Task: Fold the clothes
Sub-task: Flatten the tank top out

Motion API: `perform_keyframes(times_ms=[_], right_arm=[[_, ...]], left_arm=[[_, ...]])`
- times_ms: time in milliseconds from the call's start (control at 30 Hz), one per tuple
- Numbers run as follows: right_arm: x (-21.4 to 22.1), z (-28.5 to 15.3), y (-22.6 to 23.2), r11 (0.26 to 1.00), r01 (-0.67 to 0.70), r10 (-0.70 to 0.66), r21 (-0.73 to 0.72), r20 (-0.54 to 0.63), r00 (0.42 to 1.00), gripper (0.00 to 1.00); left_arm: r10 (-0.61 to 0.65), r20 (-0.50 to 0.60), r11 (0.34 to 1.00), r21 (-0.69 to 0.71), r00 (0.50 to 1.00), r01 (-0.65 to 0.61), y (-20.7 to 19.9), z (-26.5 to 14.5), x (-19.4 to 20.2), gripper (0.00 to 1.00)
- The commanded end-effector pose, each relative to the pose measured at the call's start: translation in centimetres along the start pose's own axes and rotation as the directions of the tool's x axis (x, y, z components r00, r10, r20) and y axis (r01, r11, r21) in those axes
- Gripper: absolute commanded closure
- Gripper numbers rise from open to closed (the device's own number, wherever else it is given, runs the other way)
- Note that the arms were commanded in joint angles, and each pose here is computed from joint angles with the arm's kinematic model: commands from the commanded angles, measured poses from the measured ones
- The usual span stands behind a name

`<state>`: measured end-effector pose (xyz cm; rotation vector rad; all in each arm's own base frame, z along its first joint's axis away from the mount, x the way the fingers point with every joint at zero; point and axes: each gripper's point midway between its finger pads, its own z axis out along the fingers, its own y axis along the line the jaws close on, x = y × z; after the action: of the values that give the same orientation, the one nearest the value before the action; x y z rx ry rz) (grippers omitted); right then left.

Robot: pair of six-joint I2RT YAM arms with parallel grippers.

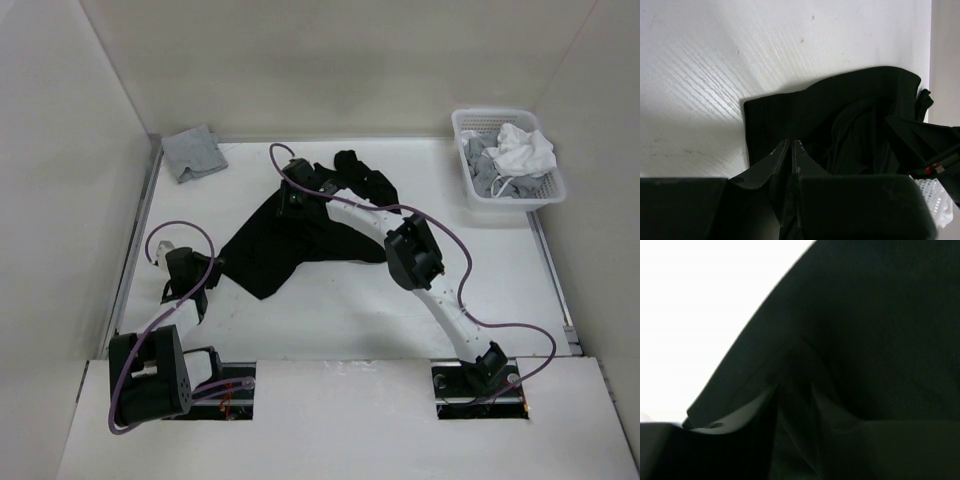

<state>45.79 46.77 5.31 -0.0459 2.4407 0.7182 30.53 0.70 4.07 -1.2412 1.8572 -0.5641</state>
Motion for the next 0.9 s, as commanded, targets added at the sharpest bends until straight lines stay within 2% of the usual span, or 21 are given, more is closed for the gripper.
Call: perform_keyframes(times_ms=[0, 133, 300, 367, 467, 567, 667, 767, 867], right_arm=[[-0.7, -1.1, 0.0, 1.000, -0.026, 0.025, -0.018, -0.029, 0.999, 0.70], [-1.2, -0.8, -0.4, 0.999, -0.048, 0.047, -0.015, -0.038, 0.998, 0.71], [-0.8, -1.2, -0.7, 0.999, -0.031, 0.032, 0.017, -0.063, 0.997, 0.53], [-0.5, -1.4, -1.1, 1.000, -0.018, 0.020, 0.026, -0.070, 0.997, 0.53], [-0.3, -1.6, -1.3, 1.000, 0.001, 0.002, 0.029, -0.089, 0.996, 0.59], [0.2, -1.9, -1.5, 0.999, 0.033, -0.029, 0.034, -0.115, 0.993, 0.59], [0.5, -2.1, -1.7, 0.999, 0.038, -0.034, 0.033, -0.132, 0.991, 0.72], [0.2, -2.0, -1.6, 0.999, 0.021, -0.018, 0.025, -0.126, 0.992, 0.89], [-2.0, -3.3, -0.3, 0.999, 0.030, -0.030, -0.016, -0.025, 0.999, 0.97]], left_arm=[[-0.010, -0.007, 0.998, 0.055, 1.000, 0.010, -1.0, -0.4, 0.3, 0.94], [-0.018, -0.005, 0.998, 0.062, 1.000, 0.018, -1.1, -0.4, 0.3, 0.95], [-0.022, -0.013, 0.997, 0.077, 1.000, 0.023, -1.6, -0.5, 0.5, 0.95], [-0.019, -0.024, 0.996, 0.088, 1.000, 0.021, -2.0, -0.5, 0.8, 0.95], [-0.021, -0.016, 0.993, 0.112, 1.000, 0.022, -2.7, -0.6, 0.8, 0.95], [-0.021, -0.014, 0.992, 0.123, 1.000, 0.023, -2.9, -0.5, 0.7, 0.95], [-0.018, -0.016, 0.992, 0.126, 1.000, 0.020, -3.1, -0.4, 0.8, 0.95], [-0.019, -0.011, 0.991, 0.135, 1.000, 0.020, -3.4, -0.3, 0.7, 0.95], [-0.021, -0.006, 0.991, 0.134, 1.000, 0.022, -3.3, -0.3, 0.5, 0.96]])
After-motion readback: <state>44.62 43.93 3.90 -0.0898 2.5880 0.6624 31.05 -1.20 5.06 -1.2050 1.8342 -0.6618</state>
